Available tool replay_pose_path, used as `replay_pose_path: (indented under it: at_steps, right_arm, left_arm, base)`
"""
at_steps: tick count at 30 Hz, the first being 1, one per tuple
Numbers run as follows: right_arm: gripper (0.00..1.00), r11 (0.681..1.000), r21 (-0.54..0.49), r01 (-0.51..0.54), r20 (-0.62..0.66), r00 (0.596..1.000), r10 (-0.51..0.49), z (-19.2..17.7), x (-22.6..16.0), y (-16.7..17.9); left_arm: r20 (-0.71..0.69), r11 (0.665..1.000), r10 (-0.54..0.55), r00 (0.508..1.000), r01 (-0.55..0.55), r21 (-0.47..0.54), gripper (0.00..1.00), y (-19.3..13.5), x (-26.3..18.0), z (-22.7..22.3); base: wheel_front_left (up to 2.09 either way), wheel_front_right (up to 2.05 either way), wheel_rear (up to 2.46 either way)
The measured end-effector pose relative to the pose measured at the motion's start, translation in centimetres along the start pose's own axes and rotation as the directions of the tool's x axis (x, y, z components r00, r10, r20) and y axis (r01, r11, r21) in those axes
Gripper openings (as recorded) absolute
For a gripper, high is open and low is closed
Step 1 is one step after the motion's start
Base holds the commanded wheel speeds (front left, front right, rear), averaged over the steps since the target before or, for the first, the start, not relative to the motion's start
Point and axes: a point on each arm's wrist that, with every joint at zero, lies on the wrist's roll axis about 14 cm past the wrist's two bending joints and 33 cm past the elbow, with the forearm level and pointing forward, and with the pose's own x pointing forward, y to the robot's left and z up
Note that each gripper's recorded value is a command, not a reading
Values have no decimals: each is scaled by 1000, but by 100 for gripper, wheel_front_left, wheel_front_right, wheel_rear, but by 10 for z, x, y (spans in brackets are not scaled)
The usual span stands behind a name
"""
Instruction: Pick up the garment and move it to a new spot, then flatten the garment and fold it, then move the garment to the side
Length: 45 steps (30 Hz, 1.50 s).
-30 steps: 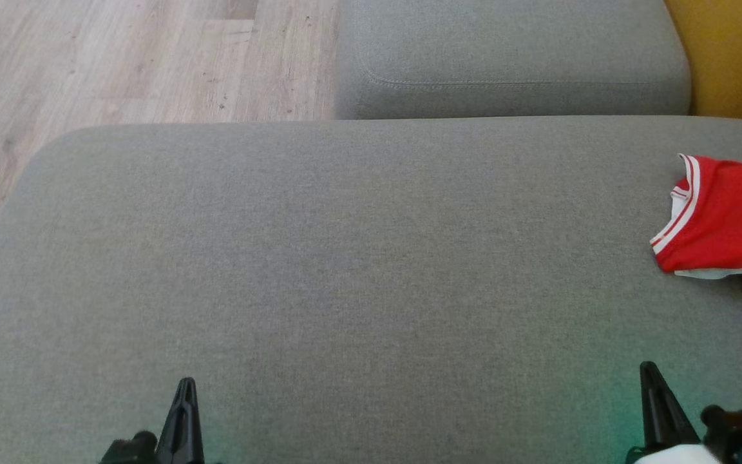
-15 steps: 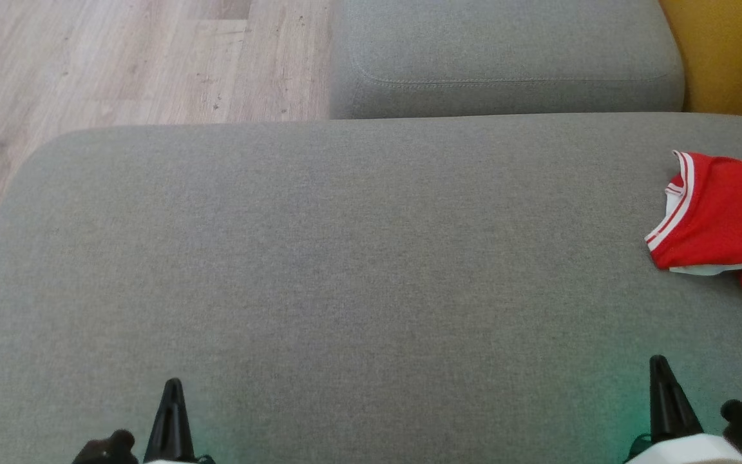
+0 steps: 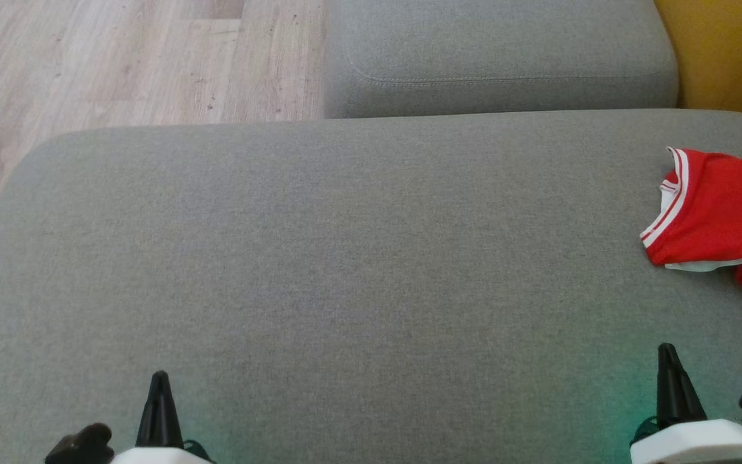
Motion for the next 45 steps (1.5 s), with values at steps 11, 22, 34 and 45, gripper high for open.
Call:
replay_pose_path:
  at_steps: [11, 22, 34, 45]
  right_arm:
    - [0, 990, 141, 14, 15, 1000, -17, 7, 4, -2]
    - [0, 964, 266, 17, 20, 1000, -23, 12, 7, -2]
    - [0, 912, 409, 15, 30, 999, -30, 18, 11, -3]
    - [0, 832, 555, 1, 42, 999, -29, 26, 15, -2]
  left_arm:
    - [2, 992, -2, 1000, 2, -129, 0, -2, 7, 7]
    - [-6, 970, -5, 1000, 3, -244, 0, -4, 10, 9]
    - [-4, 925, -24, 1000, 21, -379, 0, -8, 16, 16]
    - [-5, 857, -48, 999, 38, -513, 0, -14, 22, 21]
  base:
    - [0, 0, 0]
    - [0, 0, 0]
    - [0, 0, 0]
    - [0, 0, 0]
